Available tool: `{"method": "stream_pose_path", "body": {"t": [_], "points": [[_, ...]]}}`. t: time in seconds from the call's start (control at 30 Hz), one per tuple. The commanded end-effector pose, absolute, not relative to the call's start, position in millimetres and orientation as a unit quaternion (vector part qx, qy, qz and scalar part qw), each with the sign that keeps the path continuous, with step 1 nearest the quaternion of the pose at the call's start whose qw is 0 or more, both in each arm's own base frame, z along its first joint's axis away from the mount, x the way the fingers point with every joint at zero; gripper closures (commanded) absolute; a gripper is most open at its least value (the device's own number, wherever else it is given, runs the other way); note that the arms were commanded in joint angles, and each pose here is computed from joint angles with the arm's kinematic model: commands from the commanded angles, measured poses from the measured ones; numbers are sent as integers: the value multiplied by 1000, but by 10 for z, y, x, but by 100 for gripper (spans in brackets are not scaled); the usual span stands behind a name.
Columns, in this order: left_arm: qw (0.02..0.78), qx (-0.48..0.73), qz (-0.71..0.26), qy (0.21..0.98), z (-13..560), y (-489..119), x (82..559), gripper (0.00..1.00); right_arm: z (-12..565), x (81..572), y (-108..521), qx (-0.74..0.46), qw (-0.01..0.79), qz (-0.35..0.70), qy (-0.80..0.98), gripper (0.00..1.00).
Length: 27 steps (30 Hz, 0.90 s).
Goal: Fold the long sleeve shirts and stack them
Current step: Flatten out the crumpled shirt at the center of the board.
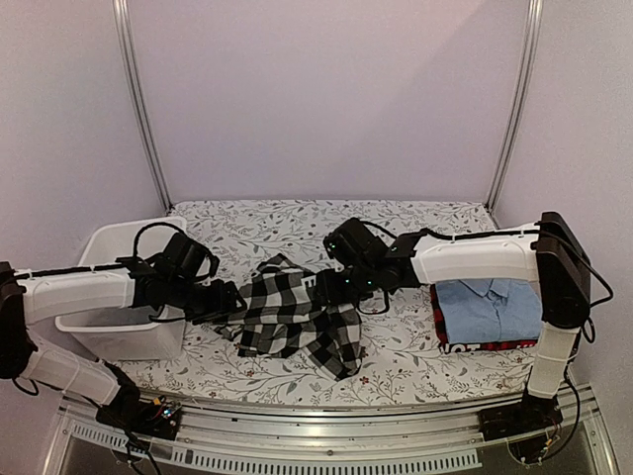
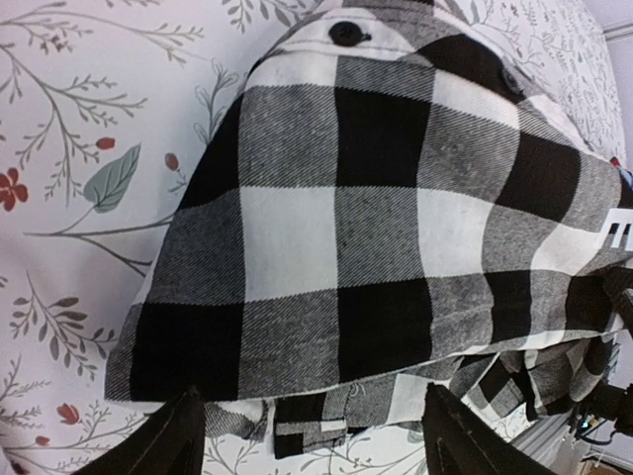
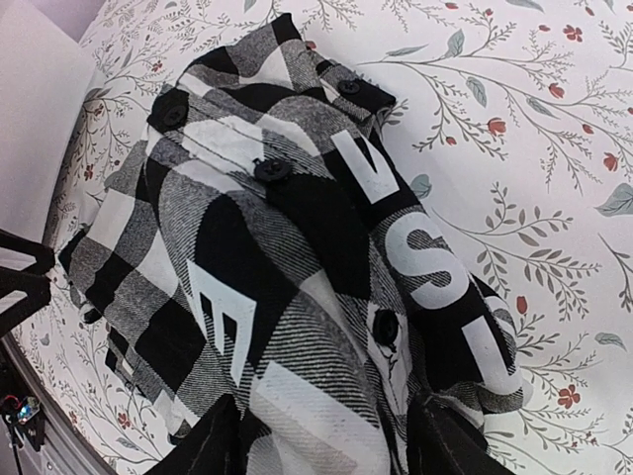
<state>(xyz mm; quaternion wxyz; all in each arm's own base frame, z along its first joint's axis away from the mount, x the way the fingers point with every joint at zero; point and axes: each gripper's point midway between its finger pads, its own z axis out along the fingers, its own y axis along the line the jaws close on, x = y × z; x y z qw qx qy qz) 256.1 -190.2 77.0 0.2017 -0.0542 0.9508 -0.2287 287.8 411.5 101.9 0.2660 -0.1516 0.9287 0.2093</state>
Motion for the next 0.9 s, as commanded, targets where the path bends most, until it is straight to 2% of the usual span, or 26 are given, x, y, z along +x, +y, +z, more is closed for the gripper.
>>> {"method": "stream_pose_path", "body": {"t": [0.0,0.17,0.43,0.5,0.6,0.73,0.77,0.87], "points": [[187,-77,-204,958,633,-1815,2399,27,1328,2913,4142,-155,295,217,918,42],[187,-92,-197,958,578,-1791,2392,29,1362,2908,4119,-156,299,213,917,41],[206,-91,-178,958,479,-1924,2732,33,1397,2905,4097,-157,305,211,915,40],[206,-90,-176,958,448,-1957,2784,40,1398,2898,4089,-157,305,211,916,40],[222,-96,-162,957,454,-1930,2887,58,1385,2888,4074,-157,304,209,916,40],[257,-96,-154,949,684,-1925,3038,96,1394,2876,4043,-157,305,208,916,39],[270,-94,-151,946,781,-1923,3086,100,1409,2879,4032,-157,307,207,916,39],[314,-84,-149,934,1168,-1950,3262,100,1466,2884,4009,-156,314,207,913,39]]}}
